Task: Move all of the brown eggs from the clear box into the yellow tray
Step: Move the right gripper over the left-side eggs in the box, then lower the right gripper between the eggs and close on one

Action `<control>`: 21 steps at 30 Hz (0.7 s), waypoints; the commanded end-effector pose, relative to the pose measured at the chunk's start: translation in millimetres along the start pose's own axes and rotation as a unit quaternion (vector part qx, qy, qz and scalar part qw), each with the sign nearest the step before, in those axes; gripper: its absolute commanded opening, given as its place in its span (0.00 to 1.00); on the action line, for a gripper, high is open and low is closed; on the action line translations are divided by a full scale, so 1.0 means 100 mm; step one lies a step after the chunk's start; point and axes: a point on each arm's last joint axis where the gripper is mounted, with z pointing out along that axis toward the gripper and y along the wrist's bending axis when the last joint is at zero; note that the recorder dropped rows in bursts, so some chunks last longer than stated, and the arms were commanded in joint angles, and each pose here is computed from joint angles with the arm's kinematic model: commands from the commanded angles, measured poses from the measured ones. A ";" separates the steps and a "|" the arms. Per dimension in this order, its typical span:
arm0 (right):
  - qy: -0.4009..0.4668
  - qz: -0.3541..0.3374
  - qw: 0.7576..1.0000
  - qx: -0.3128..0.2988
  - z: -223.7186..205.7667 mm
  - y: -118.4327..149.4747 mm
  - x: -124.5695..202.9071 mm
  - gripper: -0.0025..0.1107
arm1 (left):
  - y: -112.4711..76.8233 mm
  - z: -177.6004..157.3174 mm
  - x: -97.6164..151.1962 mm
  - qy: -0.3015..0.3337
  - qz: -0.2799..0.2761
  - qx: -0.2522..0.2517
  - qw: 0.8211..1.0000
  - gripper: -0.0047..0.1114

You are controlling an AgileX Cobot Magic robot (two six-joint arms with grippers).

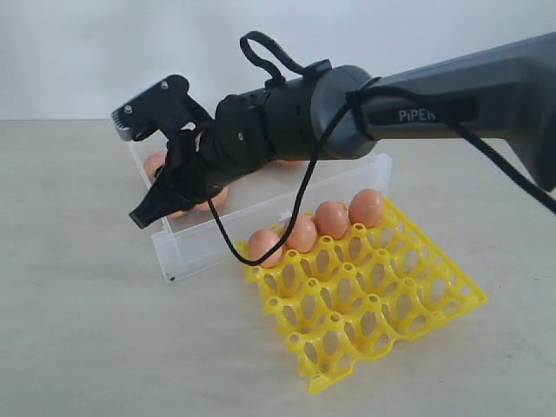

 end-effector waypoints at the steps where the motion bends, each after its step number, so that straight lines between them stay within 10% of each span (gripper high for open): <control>1: 0.066 0.089 0.994 -0.015 0.03 0.03 0.13 0.21 | 0.00 0.00 0.00 -0.002 -0.002 -0.001 1.000 0.08; 11: -0.003 0.321 0.947 0.003 0.05 -0.06 -0.01 0.30 | 0.00 0.00 0.00 -0.002 -0.002 -0.001 1.000 0.08; 15: -0.032 0.455 0.890 0.012 0.07 -0.24 0.00 0.53 | 0.00 0.00 0.00 -0.002 -0.002 -0.001 1.000 0.08; 21: -0.052 0.602 0.797 0.023 0.18 -0.47 0.13 0.55 | 0.00 0.00 0.00 -0.002 -0.002 -0.001 1.000 0.08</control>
